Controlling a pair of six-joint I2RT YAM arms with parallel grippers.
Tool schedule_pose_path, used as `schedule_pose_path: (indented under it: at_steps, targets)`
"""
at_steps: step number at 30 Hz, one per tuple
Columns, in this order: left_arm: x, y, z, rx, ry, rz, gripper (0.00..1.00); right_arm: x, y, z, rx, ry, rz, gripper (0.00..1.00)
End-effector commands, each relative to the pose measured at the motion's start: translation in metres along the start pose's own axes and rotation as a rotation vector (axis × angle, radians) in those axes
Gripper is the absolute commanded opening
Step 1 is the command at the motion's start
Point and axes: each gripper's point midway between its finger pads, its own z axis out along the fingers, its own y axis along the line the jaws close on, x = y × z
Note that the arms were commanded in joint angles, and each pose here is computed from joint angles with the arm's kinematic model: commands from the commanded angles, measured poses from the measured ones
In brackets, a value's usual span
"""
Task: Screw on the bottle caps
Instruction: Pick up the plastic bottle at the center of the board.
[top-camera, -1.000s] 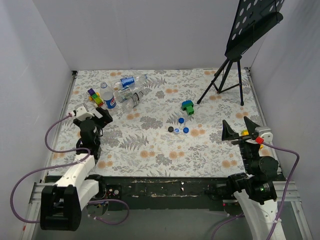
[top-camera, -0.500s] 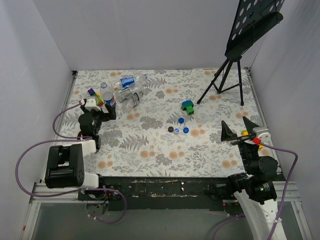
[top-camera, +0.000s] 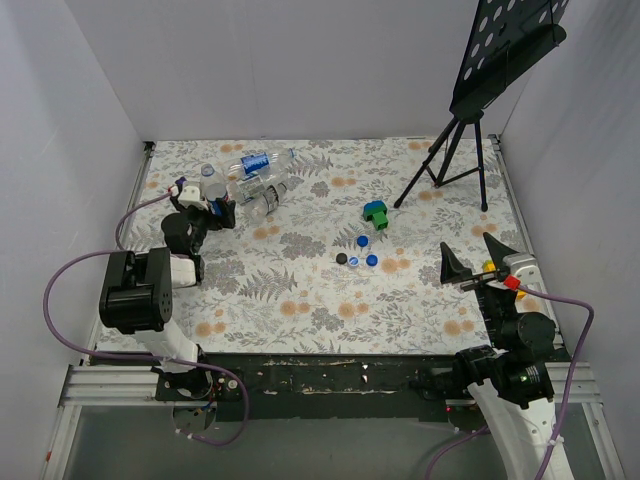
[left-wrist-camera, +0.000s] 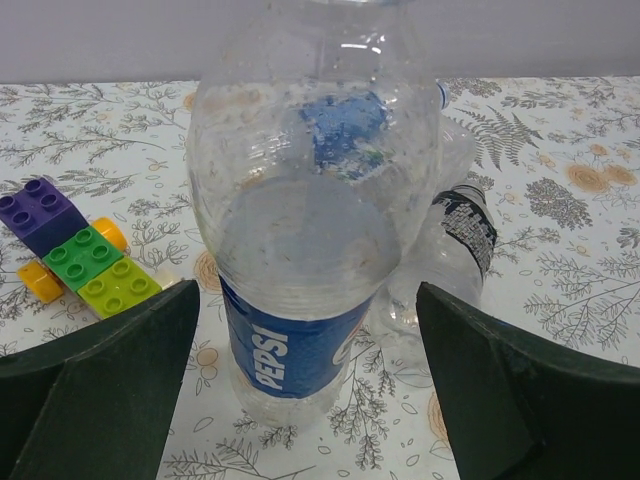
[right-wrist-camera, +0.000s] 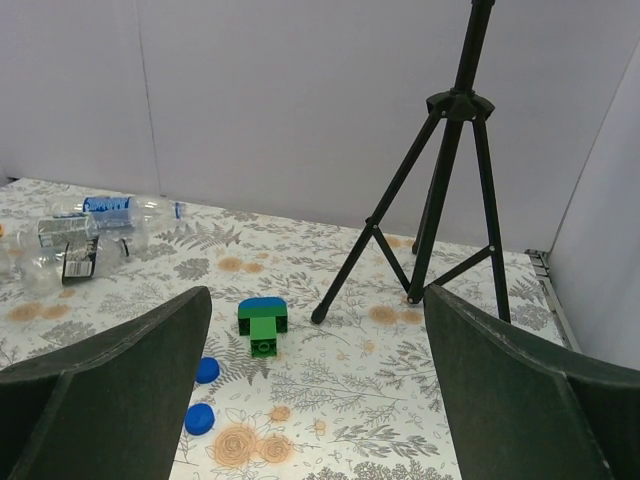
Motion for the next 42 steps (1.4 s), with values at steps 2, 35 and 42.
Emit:
schedule_pose_path:
  at_steps: [2, 35, 42]
  targets:
    - [-0.026, 0.003, 0.017, 0.024, -0.087, 0.057, 0.85, -0.016, 0.002, 0.000, -0.018, -0.068, -0.019, 0.95]
    - [-0.088, -0.144, -0.072, 0.410, 0.163, 0.109, 0.52, -0.033, 0.101, 0.021, -0.598, 0.393, 0.140, 0.95]
    - [-0.079, -0.207, -0.122, 0.584, 0.103, 0.197, 0.55, -0.011, 0.129, 0.020, -0.731, 0.705, 0.327, 0.97]
